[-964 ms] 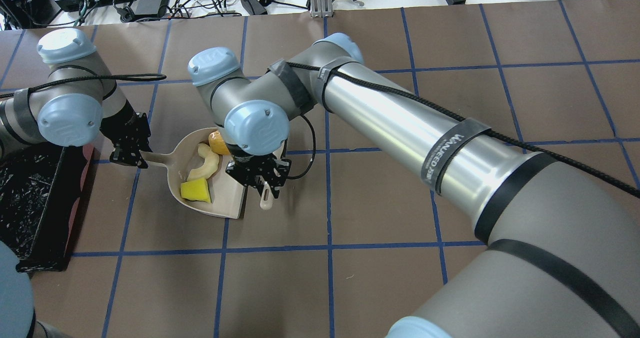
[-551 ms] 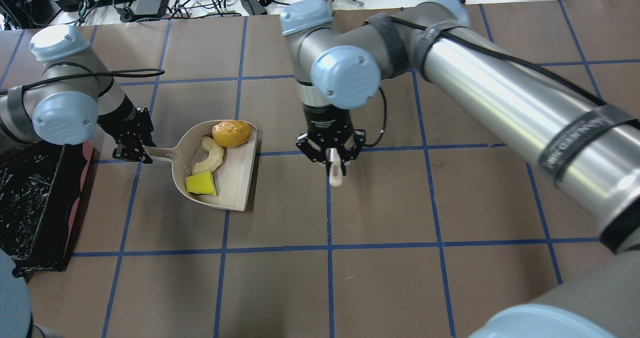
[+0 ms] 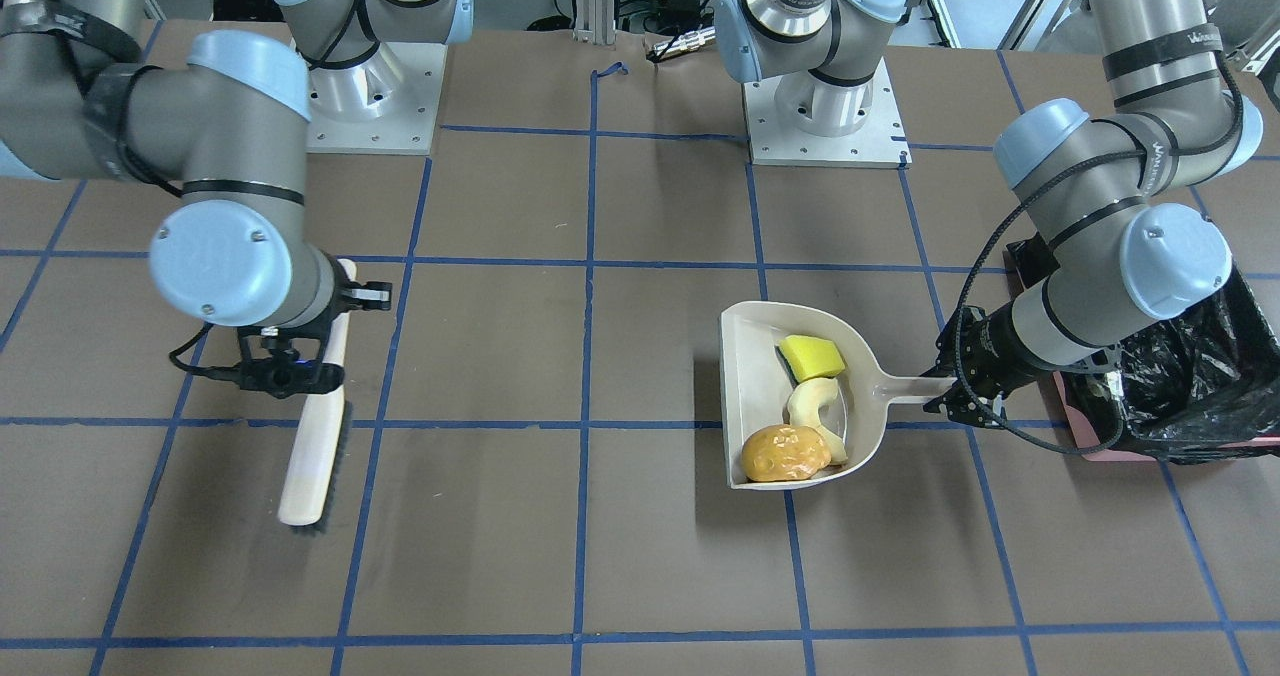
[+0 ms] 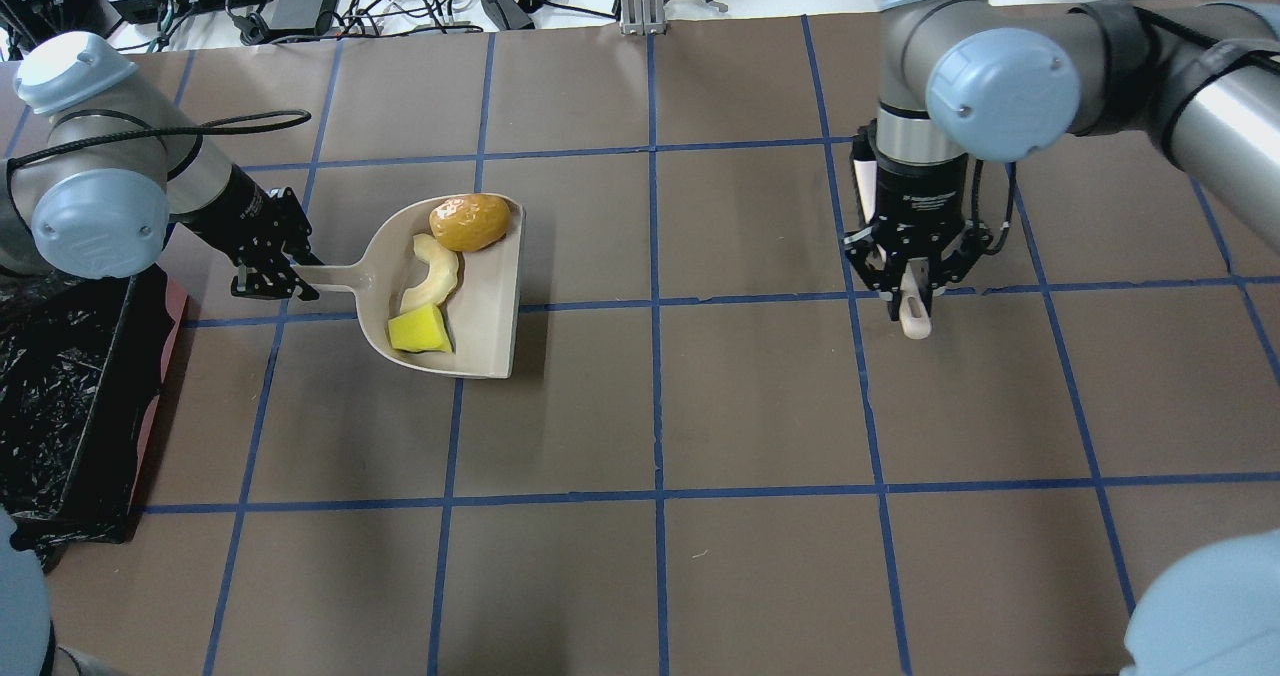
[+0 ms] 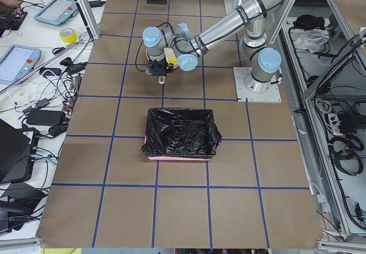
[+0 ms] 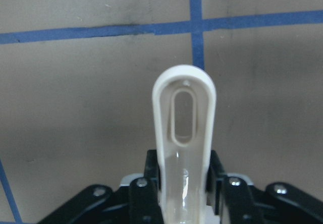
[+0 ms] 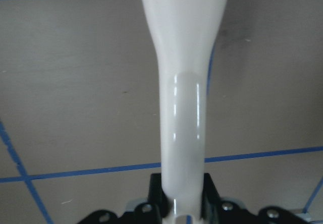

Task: Sweep and dump trash into bin
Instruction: 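Lift the dustpan toward the bin with the left gripper while the right withdraws the brush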

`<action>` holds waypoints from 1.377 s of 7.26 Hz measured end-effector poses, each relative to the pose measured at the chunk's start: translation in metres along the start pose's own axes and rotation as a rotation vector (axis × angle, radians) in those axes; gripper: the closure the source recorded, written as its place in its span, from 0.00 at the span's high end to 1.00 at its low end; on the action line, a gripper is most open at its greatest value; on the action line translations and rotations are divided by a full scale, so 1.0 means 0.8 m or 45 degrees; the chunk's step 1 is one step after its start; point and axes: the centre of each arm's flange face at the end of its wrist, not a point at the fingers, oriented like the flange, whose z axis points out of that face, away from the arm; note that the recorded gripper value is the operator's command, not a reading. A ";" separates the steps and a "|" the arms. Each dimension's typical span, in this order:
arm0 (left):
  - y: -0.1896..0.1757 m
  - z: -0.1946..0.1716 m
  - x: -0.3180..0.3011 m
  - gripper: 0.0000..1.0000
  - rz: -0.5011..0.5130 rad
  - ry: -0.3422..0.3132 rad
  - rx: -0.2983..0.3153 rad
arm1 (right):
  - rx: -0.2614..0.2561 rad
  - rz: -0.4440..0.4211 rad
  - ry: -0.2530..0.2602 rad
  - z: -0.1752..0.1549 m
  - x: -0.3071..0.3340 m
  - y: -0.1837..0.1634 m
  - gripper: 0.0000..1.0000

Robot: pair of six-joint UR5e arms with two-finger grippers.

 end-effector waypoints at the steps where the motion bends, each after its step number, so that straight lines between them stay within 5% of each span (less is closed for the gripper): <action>1: -0.014 -0.013 0.006 0.00 -0.027 0.036 -0.049 | 0.026 -0.009 0.001 0.003 0.053 -0.016 0.04; 5: -0.051 -0.106 0.041 0.00 -0.104 0.079 -0.193 | 0.099 -0.144 0.026 0.049 0.192 -0.081 0.04; 7: -0.071 -0.174 0.054 0.00 -0.115 0.055 -0.226 | 0.087 -0.136 0.017 0.071 0.223 -0.096 0.04; 10: -0.157 -0.212 0.028 0.00 0.007 0.053 -0.238 | 0.036 -0.110 0.000 0.086 0.229 -0.100 0.06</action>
